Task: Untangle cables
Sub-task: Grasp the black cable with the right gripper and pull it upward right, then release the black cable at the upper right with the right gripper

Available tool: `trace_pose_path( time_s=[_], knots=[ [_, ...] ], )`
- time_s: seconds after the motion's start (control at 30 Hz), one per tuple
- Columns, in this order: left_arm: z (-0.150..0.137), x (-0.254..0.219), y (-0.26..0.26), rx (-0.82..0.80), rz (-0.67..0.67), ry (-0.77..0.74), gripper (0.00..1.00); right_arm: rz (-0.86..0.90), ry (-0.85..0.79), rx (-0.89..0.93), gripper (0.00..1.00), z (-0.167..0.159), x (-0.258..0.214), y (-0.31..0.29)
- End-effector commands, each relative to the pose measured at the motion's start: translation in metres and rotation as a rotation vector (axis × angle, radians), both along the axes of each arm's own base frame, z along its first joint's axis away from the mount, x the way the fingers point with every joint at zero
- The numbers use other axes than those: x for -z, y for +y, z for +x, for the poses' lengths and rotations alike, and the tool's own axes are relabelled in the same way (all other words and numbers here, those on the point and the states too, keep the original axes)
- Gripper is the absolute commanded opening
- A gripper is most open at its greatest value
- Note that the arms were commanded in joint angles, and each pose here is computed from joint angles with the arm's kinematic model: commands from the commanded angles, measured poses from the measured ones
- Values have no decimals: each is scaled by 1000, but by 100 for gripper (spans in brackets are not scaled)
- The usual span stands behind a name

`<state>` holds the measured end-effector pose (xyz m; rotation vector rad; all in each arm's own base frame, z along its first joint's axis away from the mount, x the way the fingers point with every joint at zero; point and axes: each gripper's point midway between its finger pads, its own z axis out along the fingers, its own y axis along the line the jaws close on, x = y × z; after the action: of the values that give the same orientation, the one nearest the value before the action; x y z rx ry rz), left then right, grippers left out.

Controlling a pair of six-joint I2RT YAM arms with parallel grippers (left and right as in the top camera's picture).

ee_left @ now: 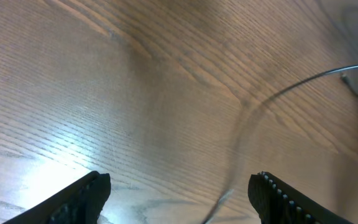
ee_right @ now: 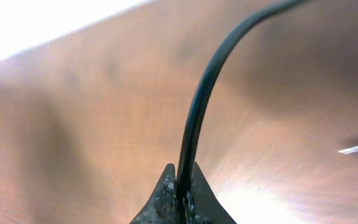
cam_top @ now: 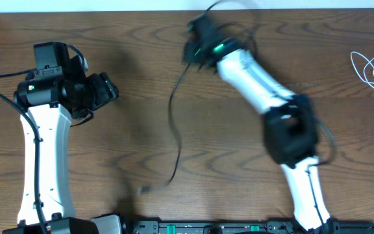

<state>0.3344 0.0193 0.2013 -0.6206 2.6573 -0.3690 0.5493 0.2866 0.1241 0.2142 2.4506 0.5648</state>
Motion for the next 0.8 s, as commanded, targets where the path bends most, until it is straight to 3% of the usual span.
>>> trace_pose_path(
  time_s=[0.0, 0.13, 0.23, 0.43, 0.77],
  knots=[
    [-1, 0, -3, 5, -11, 0, 77, 66, -309, 191, 1, 41, -143, -94],
    [-1, 0, -3, 5, -11, 0, 77, 70, -503, 403, 1, 64, -207, -184],
    [-1, 0, -3, 5, -11, 0, 77, 21, -567, 569, 1, 70, -225, -258],
    [1, -1, -3, 6, -10, -8, 77, -78, -533, 762, 1, 61, -214, -357],
    [3, -2, -2, 2, -10, -19, 77, -248, -513, 1024, 1, 18, -210, -518]
  ],
)
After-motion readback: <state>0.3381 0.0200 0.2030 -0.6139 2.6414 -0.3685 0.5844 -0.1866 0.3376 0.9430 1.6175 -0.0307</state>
